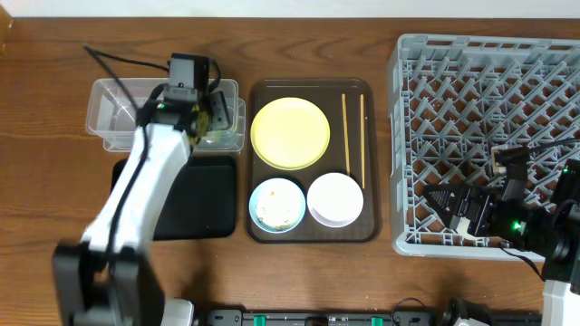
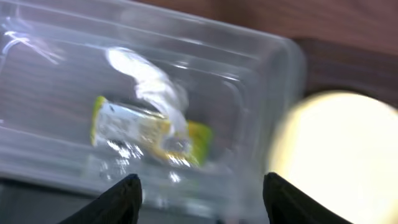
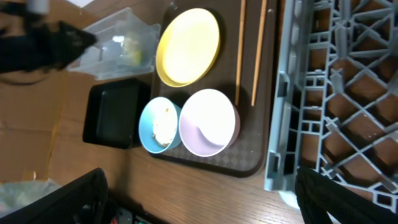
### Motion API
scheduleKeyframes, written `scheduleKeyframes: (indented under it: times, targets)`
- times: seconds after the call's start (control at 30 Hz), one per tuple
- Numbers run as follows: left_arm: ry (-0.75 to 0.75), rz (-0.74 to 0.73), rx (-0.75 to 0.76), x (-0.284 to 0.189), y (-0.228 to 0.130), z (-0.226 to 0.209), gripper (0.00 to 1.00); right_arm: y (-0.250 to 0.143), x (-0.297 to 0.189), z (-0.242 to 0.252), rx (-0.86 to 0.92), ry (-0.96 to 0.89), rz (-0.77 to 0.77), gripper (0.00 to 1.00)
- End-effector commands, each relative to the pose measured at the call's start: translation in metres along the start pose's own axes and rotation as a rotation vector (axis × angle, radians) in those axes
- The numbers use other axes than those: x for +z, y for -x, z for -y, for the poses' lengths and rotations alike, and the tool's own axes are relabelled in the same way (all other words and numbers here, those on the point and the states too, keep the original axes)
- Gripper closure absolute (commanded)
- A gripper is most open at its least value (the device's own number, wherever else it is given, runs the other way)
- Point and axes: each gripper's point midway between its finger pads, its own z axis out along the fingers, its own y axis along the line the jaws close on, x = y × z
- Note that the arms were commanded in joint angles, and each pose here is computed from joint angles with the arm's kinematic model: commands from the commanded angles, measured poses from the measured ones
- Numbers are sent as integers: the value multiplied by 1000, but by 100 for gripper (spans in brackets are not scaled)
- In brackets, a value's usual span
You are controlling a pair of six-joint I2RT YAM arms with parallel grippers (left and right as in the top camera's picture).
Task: Sort waste into correct bins and load items into the dishwasher rack
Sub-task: 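Grasp the blue bowl of rice with the left gripper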
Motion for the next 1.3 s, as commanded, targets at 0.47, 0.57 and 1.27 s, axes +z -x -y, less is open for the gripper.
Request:
scheduleKeyframes:
  times: [0.47,0.57,1.27]
  targets:
    - [-286,-180,286,-137,-118,86,41,9,-3,3,-46,-27,36,1]
    - [-231,-200,293,-127,-130,86,41,8,-3,3,-43,-26,33,1]
    - [-40,-476,530,-15,-254,128,50,7,-3,3,-40,-26,29,1]
